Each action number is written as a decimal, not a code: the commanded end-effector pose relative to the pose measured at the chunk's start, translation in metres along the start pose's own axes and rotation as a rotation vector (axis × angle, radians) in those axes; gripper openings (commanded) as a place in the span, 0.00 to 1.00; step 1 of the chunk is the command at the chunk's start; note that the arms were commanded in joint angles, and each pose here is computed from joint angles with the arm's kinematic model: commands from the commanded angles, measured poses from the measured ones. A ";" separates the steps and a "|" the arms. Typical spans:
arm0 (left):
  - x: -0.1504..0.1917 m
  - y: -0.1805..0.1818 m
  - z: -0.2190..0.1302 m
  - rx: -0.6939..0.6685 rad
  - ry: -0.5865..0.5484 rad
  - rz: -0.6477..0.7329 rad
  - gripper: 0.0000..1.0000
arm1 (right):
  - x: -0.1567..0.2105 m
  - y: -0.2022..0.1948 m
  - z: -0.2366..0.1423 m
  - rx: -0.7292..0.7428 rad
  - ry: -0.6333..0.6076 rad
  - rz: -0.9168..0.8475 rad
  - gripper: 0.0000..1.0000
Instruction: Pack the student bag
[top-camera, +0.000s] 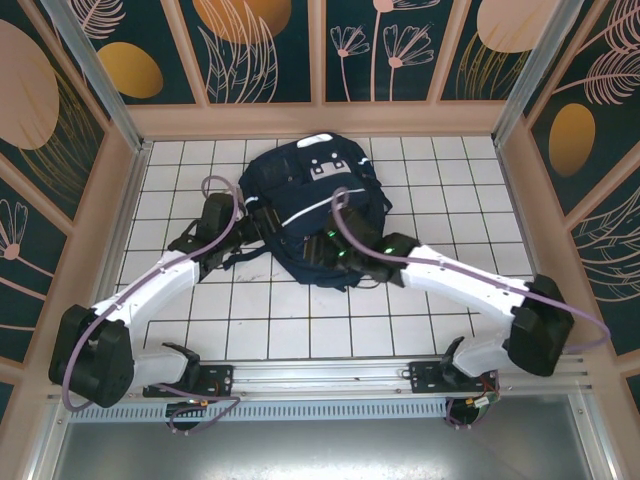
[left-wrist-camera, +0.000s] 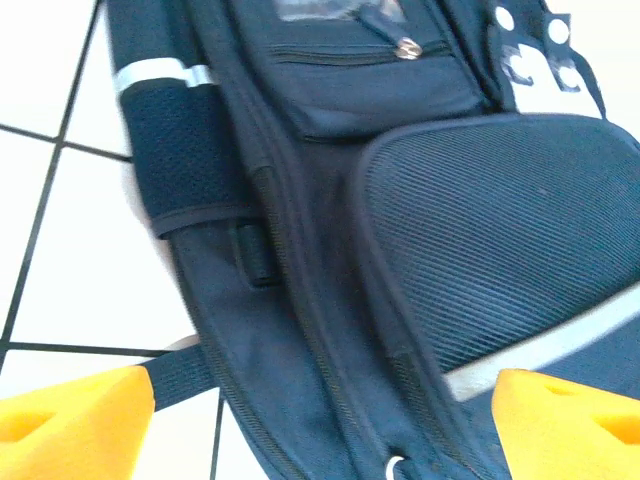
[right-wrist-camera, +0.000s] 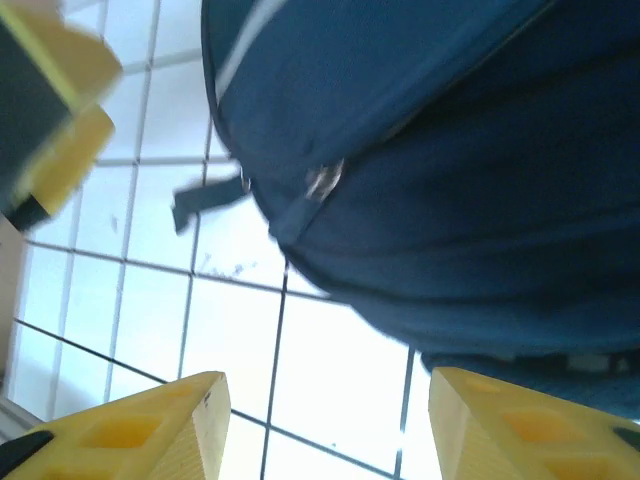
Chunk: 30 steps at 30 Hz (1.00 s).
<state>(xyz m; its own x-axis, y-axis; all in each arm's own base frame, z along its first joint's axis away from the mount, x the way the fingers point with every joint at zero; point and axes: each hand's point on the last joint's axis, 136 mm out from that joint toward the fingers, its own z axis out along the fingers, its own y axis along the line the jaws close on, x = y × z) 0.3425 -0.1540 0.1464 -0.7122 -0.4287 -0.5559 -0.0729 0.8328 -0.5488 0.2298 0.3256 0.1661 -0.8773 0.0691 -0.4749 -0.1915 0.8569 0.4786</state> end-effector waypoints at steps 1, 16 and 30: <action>-0.014 -0.001 -0.004 0.053 -0.068 -0.093 0.88 | -0.001 0.000 0.014 0.147 -0.052 -0.017 0.56; -0.011 0.009 -0.002 0.048 -0.071 -0.085 0.89 | -0.023 0.005 0.061 0.363 -0.135 -0.032 0.61; -0.013 0.006 -0.003 0.057 -0.074 -0.075 0.90 | -0.032 -0.025 0.051 0.512 -0.172 -0.017 0.36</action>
<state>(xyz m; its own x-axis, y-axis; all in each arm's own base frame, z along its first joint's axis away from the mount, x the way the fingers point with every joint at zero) 0.3471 -0.1427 0.1441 -0.6676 -0.5128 -0.5397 -0.1071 0.7836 -0.6120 0.2829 0.3487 0.1172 -0.8051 0.0941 -0.5856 0.0331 0.9929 0.1141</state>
